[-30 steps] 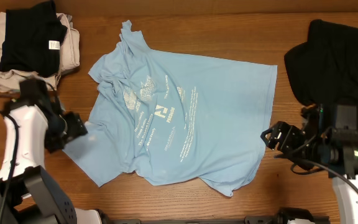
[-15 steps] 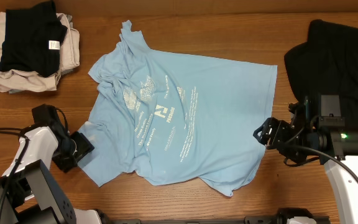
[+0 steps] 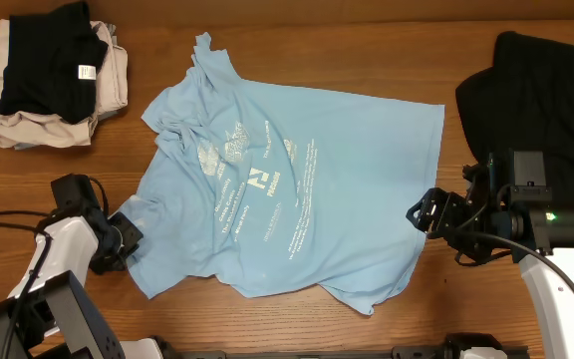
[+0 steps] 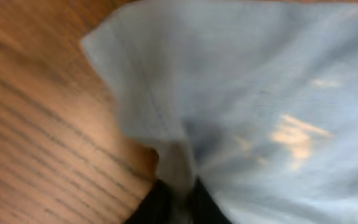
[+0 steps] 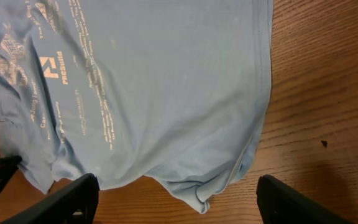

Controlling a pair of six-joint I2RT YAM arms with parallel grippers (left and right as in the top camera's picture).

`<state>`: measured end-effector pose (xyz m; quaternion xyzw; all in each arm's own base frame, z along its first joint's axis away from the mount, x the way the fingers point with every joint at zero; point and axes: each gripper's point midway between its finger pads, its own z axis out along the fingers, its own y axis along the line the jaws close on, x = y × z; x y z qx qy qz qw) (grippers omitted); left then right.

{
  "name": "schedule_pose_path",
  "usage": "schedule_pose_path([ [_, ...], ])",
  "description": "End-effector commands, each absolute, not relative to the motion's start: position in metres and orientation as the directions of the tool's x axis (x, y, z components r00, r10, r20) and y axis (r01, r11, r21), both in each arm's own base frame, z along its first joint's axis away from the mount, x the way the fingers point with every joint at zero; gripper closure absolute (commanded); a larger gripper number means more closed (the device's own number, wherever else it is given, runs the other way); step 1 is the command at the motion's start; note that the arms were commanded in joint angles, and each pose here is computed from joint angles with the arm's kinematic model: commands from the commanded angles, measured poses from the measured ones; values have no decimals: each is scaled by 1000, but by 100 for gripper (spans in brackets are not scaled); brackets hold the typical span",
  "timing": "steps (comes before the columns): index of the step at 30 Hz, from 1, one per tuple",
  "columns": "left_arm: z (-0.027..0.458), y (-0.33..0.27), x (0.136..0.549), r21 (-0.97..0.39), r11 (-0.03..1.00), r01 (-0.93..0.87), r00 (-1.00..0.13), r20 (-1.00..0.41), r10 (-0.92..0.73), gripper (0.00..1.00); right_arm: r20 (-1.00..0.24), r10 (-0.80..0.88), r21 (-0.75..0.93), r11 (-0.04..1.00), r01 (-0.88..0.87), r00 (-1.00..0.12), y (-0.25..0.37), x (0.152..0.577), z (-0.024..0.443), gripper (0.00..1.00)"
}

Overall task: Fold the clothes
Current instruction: 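Move both grippers to the shirt's bottom corners, then grasp the bottom left and right hem corners with both grippers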

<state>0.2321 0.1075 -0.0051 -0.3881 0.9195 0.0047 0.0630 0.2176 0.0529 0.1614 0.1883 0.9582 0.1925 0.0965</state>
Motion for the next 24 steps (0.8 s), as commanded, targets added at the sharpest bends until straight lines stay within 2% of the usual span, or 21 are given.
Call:
schedule_pose_path([
  [1,-22,102,213,-11,693,-720,-692,-56,-720,96,-111,406,397,855,334,-907,52,217,159,18],
  [10,14,109,229,-1,704,-710,-704,-31,-710,96,82,460,338,822,458,-884,70,180,112,25],
  [14,31,111,249,-55,706,-706,-703,-61,-709,96,156,470,299,815,496,-868,90,161,89,27],
  [19,34,112,258,-79,706,-703,-702,-84,-708,96,190,477,262,818,512,-858,111,145,67,34],
  [24,34,112,259,-80,707,-703,-701,-89,-708,96,212,492,147,838,526,-844,114,127,44,42],
])
